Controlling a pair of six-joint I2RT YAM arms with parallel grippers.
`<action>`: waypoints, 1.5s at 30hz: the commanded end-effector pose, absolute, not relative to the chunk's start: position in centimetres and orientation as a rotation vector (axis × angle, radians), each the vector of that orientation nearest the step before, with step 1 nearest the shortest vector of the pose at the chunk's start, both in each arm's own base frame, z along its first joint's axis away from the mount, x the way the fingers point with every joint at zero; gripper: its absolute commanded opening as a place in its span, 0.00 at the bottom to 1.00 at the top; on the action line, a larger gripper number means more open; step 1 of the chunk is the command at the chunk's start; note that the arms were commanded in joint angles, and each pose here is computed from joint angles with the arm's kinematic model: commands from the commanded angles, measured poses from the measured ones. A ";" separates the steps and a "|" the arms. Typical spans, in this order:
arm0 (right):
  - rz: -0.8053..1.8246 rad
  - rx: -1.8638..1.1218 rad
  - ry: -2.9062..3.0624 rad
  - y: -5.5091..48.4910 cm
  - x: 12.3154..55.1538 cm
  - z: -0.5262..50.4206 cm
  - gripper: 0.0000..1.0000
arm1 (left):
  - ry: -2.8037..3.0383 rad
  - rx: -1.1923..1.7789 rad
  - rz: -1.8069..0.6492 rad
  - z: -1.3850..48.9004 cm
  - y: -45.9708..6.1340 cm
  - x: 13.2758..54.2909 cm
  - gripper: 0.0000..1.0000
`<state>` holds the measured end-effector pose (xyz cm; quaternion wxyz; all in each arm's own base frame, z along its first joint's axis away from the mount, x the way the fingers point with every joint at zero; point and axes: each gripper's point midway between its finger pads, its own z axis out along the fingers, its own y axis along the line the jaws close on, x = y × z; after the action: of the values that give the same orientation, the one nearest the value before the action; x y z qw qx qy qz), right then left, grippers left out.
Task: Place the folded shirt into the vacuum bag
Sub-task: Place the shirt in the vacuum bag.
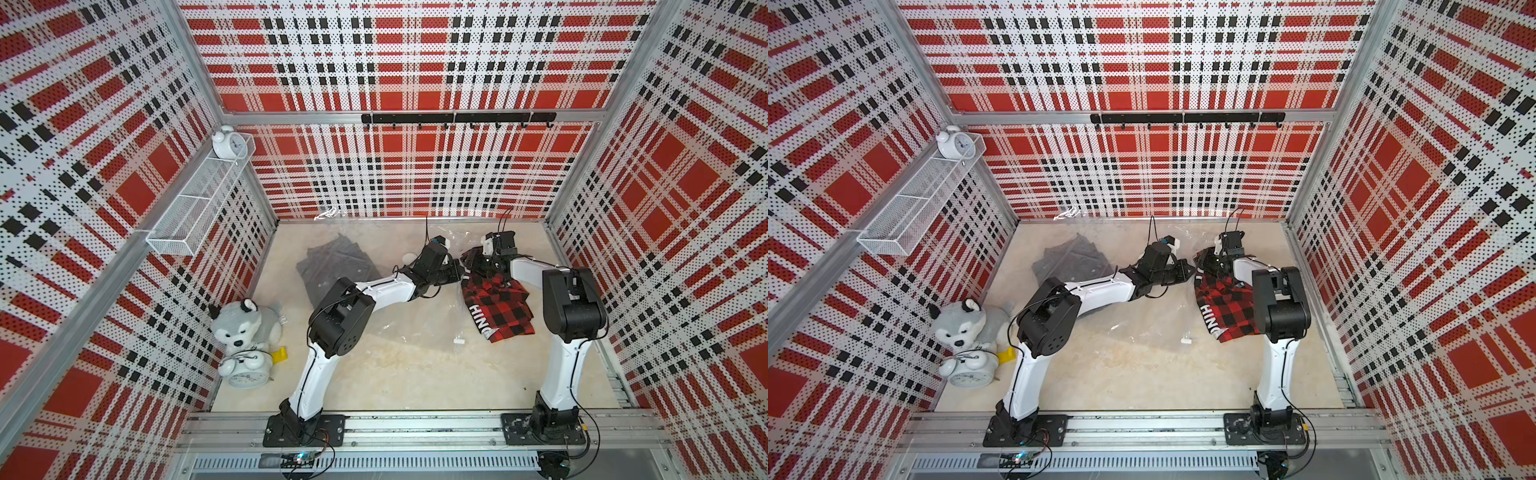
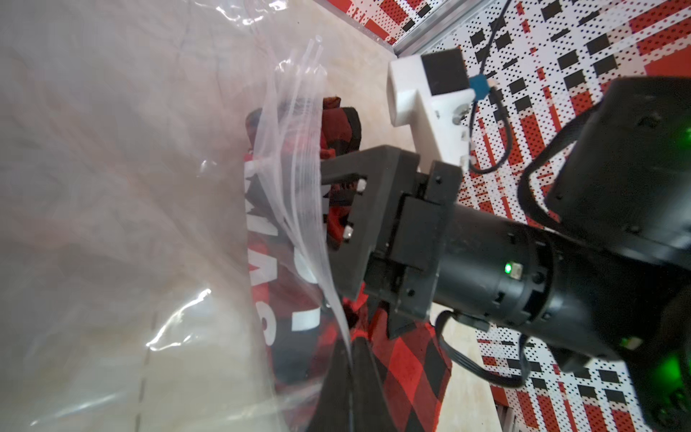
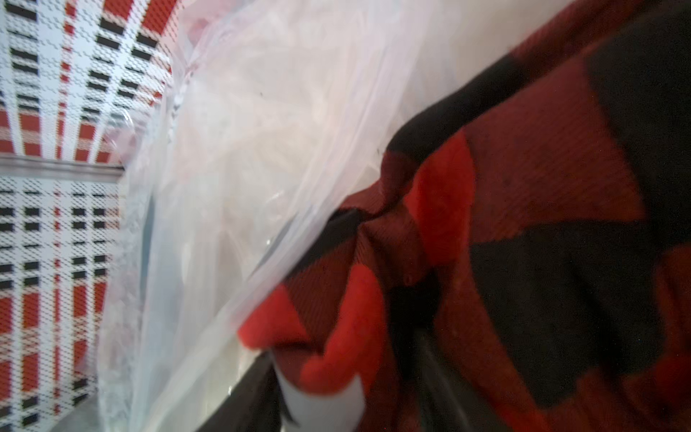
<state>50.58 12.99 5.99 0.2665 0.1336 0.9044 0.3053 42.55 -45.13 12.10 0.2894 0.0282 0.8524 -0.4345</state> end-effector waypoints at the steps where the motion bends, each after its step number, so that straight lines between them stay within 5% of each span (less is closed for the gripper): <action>1: 0.763 0.326 2.426 12.0 49.6 8.0 0.61 | 2.263 0.087 -1.141 11.8 -45.6 42.9 0.00; 8: 0.932 0.280 2.362 13.9 49.3 9.1 0.57 | 2.253 0.102 -1.151 12.5 -46.0 42.9 0.00; 14: 1.059 0.418 2.300 14.3 52.4 7.0 0.40 | 2.264 0.148 -1.203 12.7 -47.2 41.5 0.00; 20: 1.042 0.415 2.294 13.8 54.4 7.6 0.50 | 2.267 0.110 -1.190 12.1 -46.3 41.6 0.00; 28: 0.721 0.323 2.433 10.5 46.8 9.6 0.67 | 2.265 0.073 -1.109 11.4 -44.9 43.4 0.00; 35: 0.326 0.304 2.509 6.4 38.9 10.5 0.69 | 2.328 0.110 -1.041 8.6 -45.3 42.8 0.00; 45: 0.181 0.133 2.696 8.3 32.2 6.5 0.69 | 2.333 0.129 -1.029 8.2 -45.7 43.4 0.00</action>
<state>33.87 9.03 7.43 0.2367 0.0628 0.9645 0.0988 42.84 -45.30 8.12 0.2808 0.0381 0.8758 -0.3907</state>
